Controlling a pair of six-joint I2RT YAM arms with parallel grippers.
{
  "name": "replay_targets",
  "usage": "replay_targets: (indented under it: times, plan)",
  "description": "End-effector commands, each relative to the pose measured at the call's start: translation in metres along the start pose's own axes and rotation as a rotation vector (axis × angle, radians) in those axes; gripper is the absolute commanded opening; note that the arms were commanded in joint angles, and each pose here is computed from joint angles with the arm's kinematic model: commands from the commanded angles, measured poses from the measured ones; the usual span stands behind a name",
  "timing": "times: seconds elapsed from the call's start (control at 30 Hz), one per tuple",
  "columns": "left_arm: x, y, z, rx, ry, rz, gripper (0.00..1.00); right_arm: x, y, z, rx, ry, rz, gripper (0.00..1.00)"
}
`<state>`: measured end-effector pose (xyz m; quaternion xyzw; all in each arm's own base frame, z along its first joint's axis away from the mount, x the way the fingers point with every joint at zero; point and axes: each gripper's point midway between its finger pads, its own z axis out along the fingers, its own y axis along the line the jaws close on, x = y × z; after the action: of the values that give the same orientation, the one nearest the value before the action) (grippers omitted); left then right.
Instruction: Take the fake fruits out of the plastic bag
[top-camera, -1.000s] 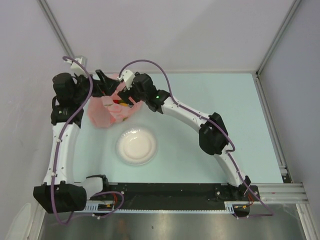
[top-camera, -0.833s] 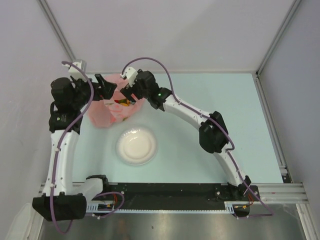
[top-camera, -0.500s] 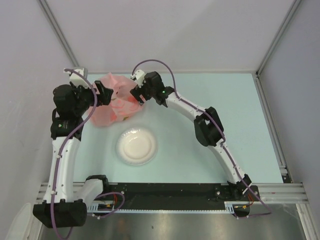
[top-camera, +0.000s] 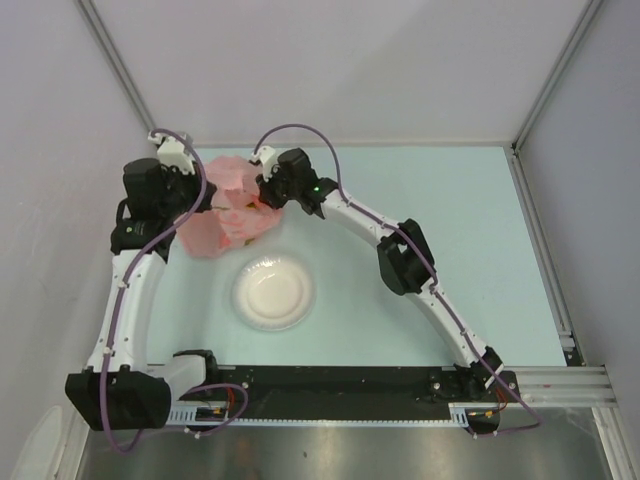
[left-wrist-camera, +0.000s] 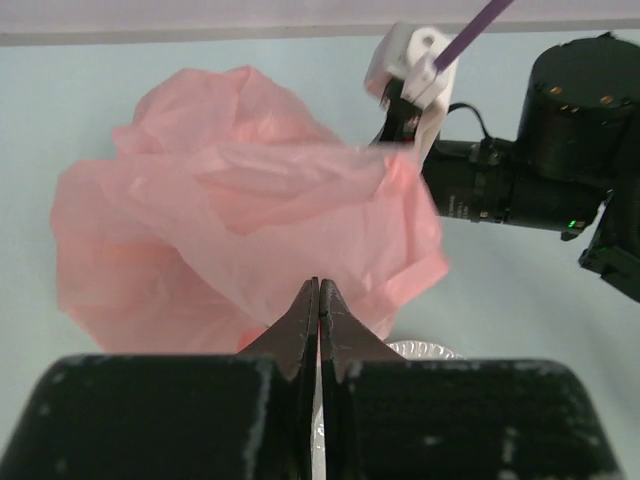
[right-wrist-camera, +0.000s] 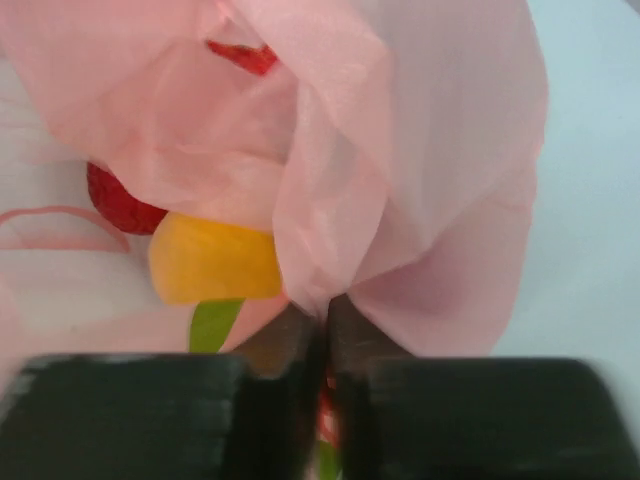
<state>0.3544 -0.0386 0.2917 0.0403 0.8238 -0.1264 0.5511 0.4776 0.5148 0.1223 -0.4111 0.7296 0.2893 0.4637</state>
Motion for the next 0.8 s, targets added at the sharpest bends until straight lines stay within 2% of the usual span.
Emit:
replay_targets:
  times: [0.0, 0.07, 0.17, 0.2, 0.23, 0.27, 0.3, 0.33, 0.37, 0.4, 0.43, 0.47, 0.5, 0.53, 0.57, 0.6, 0.63, 0.67, 0.7, 0.73, 0.77]
  plan:
    - [-0.045, -0.019, -0.022, 0.066, -0.093, 0.067, 0.0, -0.022, -0.023, -0.004, 0.054, -0.068, 0.049, 0.0]
    - [-0.052, -0.022, -0.027, 0.081, -0.109, 0.093, 0.0, -0.033, -0.037, -0.013, 0.082, -0.091, 0.077, 0.0]
    - [-0.056, -0.028, -0.031, 0.118, -0.14, 0.158, 0.0, -0.058, -0.071, -0.044, 0.157, -0.123, 0.091, 0.0]
    - [-0.055, -0.036, -0.03, 0.167, -0.141, 0.171, 0.0, -0.077, -0.089, -0.066, 0.2, -0.155, 0.094, 0.0]
    - [-0.051, -0.038, -0.024, 0.194, -0.122, 0.167, 0.0, -0.074, -0.097, -0.075, 0.215, -0.145, 0.107, 0.0]
    - [-0.05, -0.043, -0.022, 0.221, -0.117, 0.167, 0.08, -0.076, -0.106, -0.084, 0.232, -0.147, 0.132, 0.0]
    - [-0.05, -0.048, -0.021, 0.249, -0.112, 0.165, 0.19, -0.095, -0.122, -0.112, 0.265, -0.184, 0.144, 0.0]
    - [-0.048, -0.05, -0.018, 0.256, -0.101, 0.158, 0.32, -0.093, -0.128, -0.122, 0.276, -0.178, 0.155, 0.0]
    - [-0.045, -0.05, -0.013, 0.264, -0.089, 0.144, 0.55, -0.076, -0.134, -0.129, 0.283, -0.144, 0.203, 0.0]
    - [-0.044, -0.054, -0.011, 0.281, -0.087, 0.147, 0.67, -0.067, -0.149, -0.144, 0.308, -0.135, 0.254, 0.0]
    - [-0.043, -0.057, -0.009, 0.291, -0.085, 0.152, 0.76, -0.08, -0.15, -0.167, 0.318, -0.159, 0.263, 0.0]
    - [-0.042, -0.056, -0.005, 0.295, -0.079, 0.152, 0.85, -0.047, -0.152, -0.172, 0.321, -0.095, 0.307, 0.0]
    - [-0.043, -0.067, -0.005, 0.323, -0.087, 0.162, 0.88, -0.035, -0.164, -0.186, 0.347, -0.08, 0.344, 0.0]
    - [-0.043, -0.068, -0.003, 0.326, -0.086, 0.157, 0.94, -0.049, -0.163, -0.211, 0.362, -0.113, 0.343, 0.0]
    - [-0.043, -0.07, 0.001, 0.336, -0.081, 0.132, 0.97, -0.01, -0.158, -0.213, 0.366, -0.04, 0.392, 0.0]
    - [-0.046, -0.075, 0.002, 0.353, -0.088, 0.139, 1.0, -0.005, -0.158, -0.226, 0.38, -0.037, 0.406, 0.0]
    - [-0.045, -0.081, 0.003, 0.382, -0.078, 0.126, 1.0, 0.006, -0.156, -0.236, 0.389, -0.023, 0.417, 0.0]
    - [-0.044, -0.087, 0.004, 0.399, -0.064, 0.098, 1.0, -0.007, -0.145, -0.255, 0.389, -0.052, 0.4, 0.0]
    - [-0.045, -0.096, 0.008, 0.425, -0.056, 0.094, 1.0, 0.029, -0.129, -0.256, 0.373, 0.018, 0.424, 0.02]
    - [-0.047, -0.103, 0.008, 0.442, -0.058, 0.09, 1.0, 0.033, -0.107, -0.255, 0.331, 0.037, 0.383, 0.19]
    - [-0.048, -0.111, 0.009, 0.465, -0.055, 0.076, 1.0, 0.018, -0.084, -0.265, 0.283, 0.014, 0.342, 0.26]
